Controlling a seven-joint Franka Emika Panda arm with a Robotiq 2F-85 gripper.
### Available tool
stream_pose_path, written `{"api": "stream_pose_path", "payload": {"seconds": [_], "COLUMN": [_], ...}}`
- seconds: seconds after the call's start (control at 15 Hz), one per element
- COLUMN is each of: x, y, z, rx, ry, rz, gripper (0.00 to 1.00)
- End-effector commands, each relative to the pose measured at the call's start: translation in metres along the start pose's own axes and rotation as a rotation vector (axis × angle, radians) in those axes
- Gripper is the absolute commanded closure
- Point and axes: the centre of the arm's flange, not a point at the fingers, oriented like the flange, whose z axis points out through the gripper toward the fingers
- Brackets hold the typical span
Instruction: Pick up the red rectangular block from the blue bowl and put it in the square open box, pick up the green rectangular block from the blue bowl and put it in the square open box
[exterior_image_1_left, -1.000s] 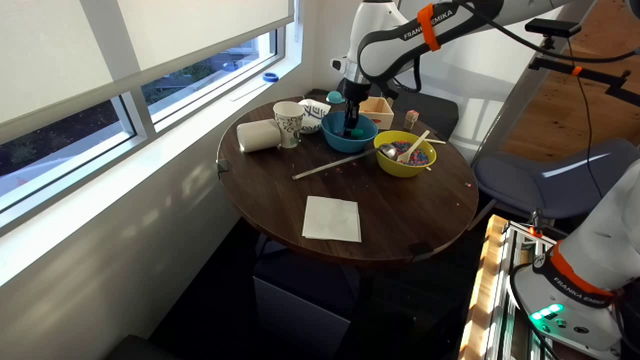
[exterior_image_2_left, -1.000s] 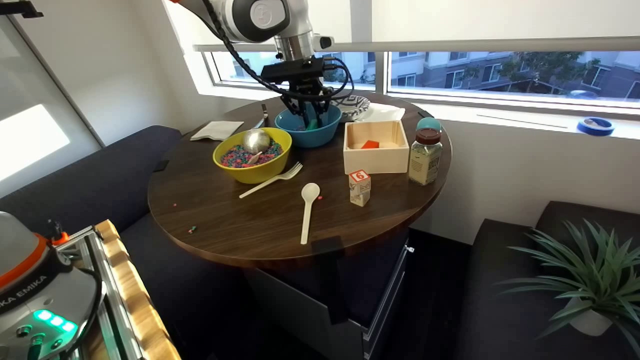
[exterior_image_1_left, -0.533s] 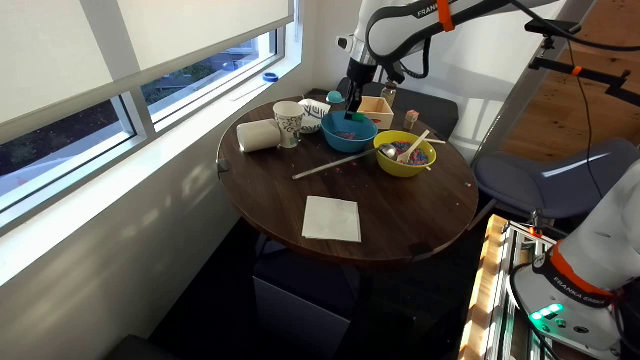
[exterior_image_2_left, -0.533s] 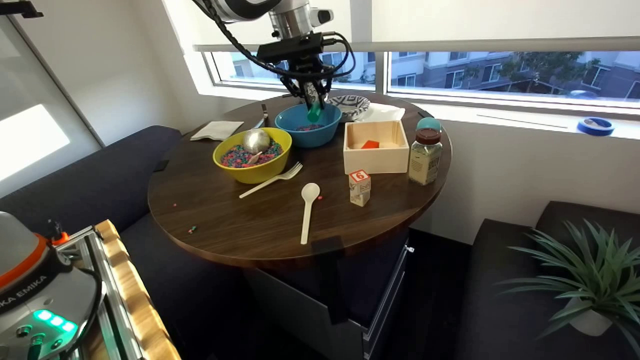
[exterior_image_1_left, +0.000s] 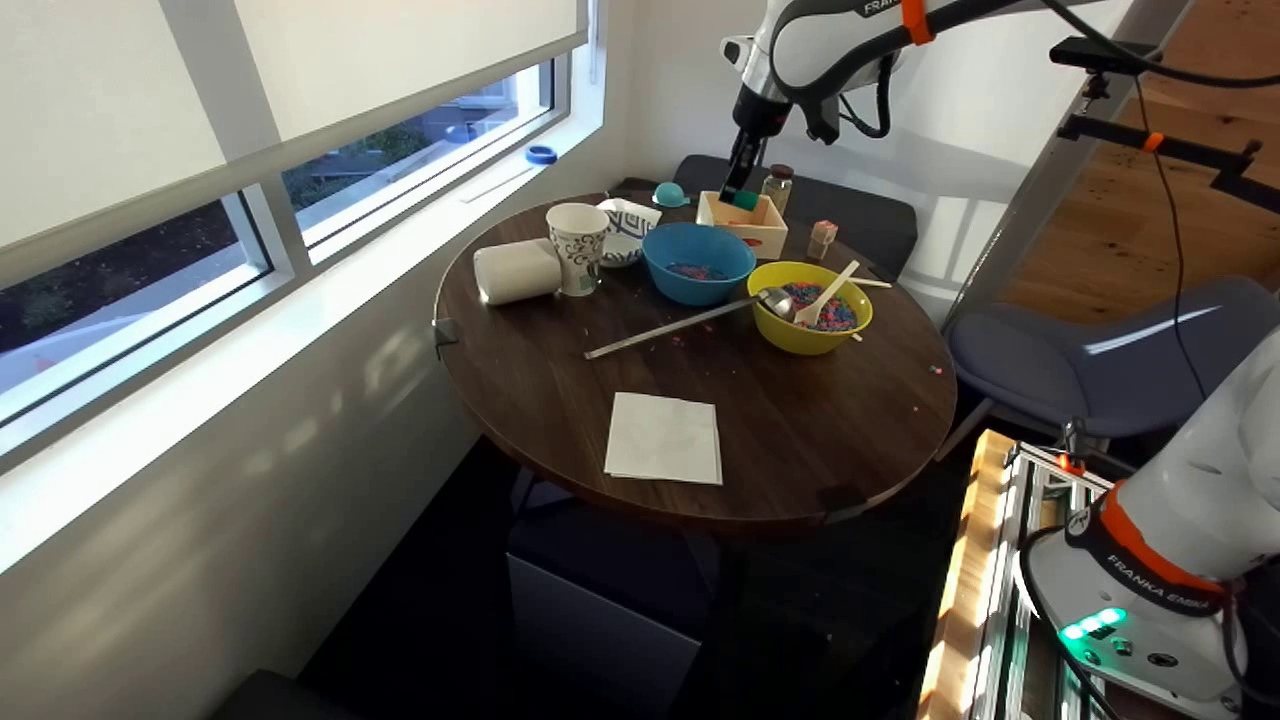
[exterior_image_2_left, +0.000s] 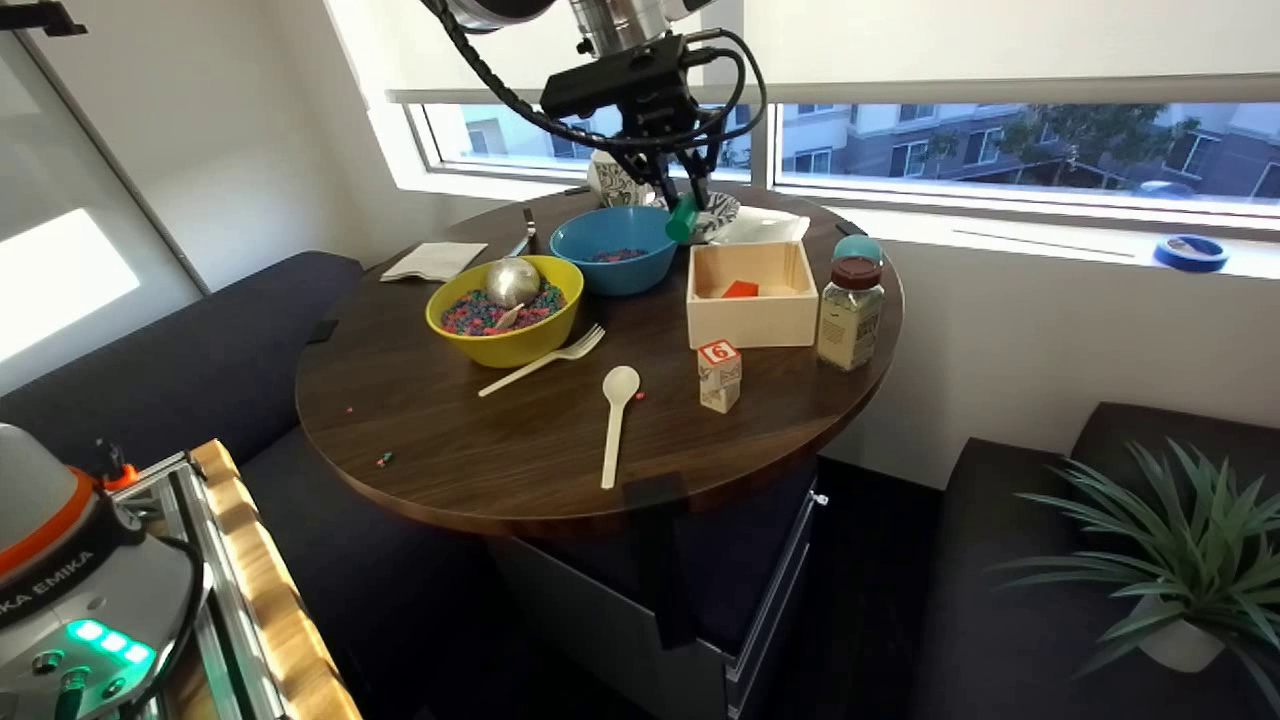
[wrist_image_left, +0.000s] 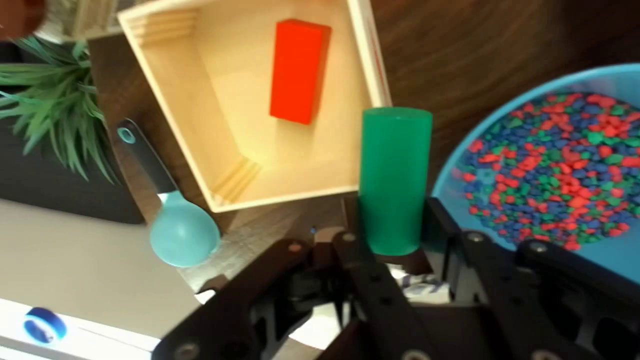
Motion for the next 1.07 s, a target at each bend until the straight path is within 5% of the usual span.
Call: {"api": "stream_pose_path", "payload": {"seconds": [0.0,0.8,0.87,1.0], "x": [-0.021,-0.047,-0.047,-0.044], "y": [0.027,0.048,0.047,0.046], "z": [0.015,0.078,0.078,0.072], "rx": [-0.072,-0.082,-0.079,-0.074], "ry": [-0.003,-0.062,-0.062,-0.056], "rz": [0.093,0.242,0.237,0.233], "gripper": [0.92,0.92,0.42,0.34]}}
